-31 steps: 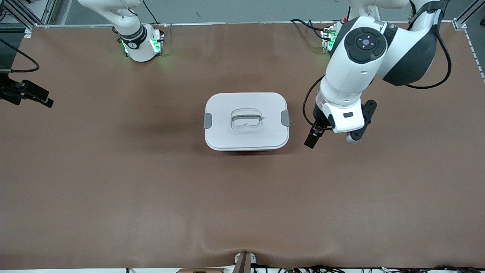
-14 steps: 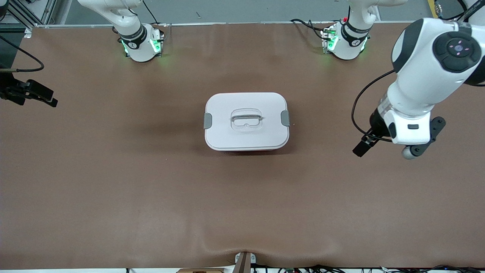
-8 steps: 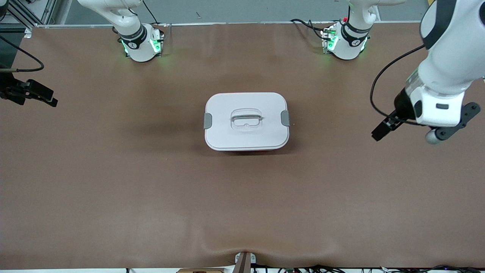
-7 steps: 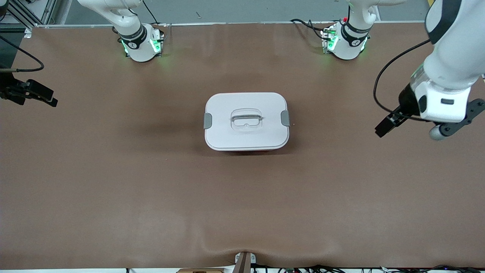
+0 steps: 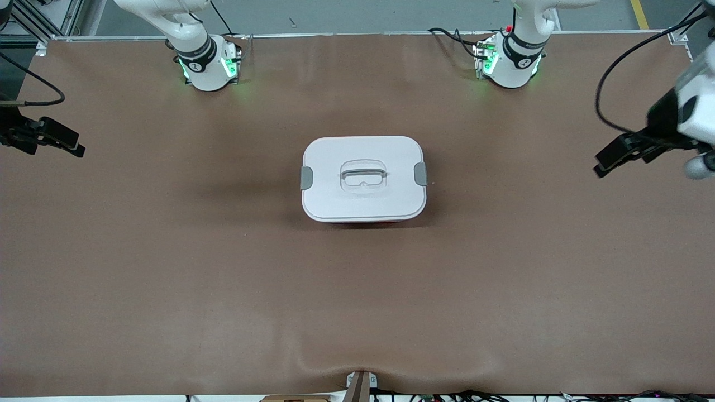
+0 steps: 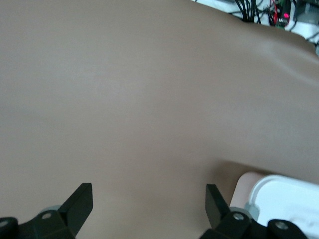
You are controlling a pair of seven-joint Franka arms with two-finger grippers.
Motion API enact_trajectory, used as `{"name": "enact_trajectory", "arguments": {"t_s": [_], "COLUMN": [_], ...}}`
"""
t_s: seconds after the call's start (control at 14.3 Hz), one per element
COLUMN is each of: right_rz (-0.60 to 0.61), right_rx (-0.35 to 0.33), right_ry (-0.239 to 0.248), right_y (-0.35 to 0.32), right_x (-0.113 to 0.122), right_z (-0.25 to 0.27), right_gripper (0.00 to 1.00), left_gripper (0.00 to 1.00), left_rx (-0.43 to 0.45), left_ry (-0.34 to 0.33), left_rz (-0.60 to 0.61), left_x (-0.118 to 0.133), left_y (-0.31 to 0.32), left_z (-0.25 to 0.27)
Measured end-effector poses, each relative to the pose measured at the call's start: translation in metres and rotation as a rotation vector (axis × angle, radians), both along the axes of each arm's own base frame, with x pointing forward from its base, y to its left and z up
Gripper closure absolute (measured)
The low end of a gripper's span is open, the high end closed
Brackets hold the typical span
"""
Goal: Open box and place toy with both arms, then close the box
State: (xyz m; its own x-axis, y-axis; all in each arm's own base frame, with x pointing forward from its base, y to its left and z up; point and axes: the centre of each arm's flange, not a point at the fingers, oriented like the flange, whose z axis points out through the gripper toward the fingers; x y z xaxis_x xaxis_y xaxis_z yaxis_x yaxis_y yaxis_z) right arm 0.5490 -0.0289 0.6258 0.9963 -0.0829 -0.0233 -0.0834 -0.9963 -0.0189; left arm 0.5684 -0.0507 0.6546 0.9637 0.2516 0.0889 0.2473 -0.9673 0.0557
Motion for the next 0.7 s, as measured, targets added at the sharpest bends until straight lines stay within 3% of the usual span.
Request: {"name": "enact_trajectory", "arguments": {"t_s": [0.21,0.42,0.7], "right_rz": [0.0,0.0,-0.001], "right_rx": [0.0,0.0,0.0], "right_ry": [0.0,0.0,0.001], "right_y": [0.0,0.0,-0.001], "right_x": [0.0,0.0,0.0], "right_z": [0.0,0.0,0.0], "right_gripper": [0.0,0.0,0.0], "left_gripper": [0.0,0.0,0.0], "left_rx": [-0.006,-0.002,0.0], "left_ry": [0.011,0.087,0.093], "left_rz": [-0.042,-0.071,-0.118], "left_x": [-0.011,-0.028,-0.03], "left_y": [0.022,0.02,0.023], "left_z": [0.011,0.011,0.012]}}
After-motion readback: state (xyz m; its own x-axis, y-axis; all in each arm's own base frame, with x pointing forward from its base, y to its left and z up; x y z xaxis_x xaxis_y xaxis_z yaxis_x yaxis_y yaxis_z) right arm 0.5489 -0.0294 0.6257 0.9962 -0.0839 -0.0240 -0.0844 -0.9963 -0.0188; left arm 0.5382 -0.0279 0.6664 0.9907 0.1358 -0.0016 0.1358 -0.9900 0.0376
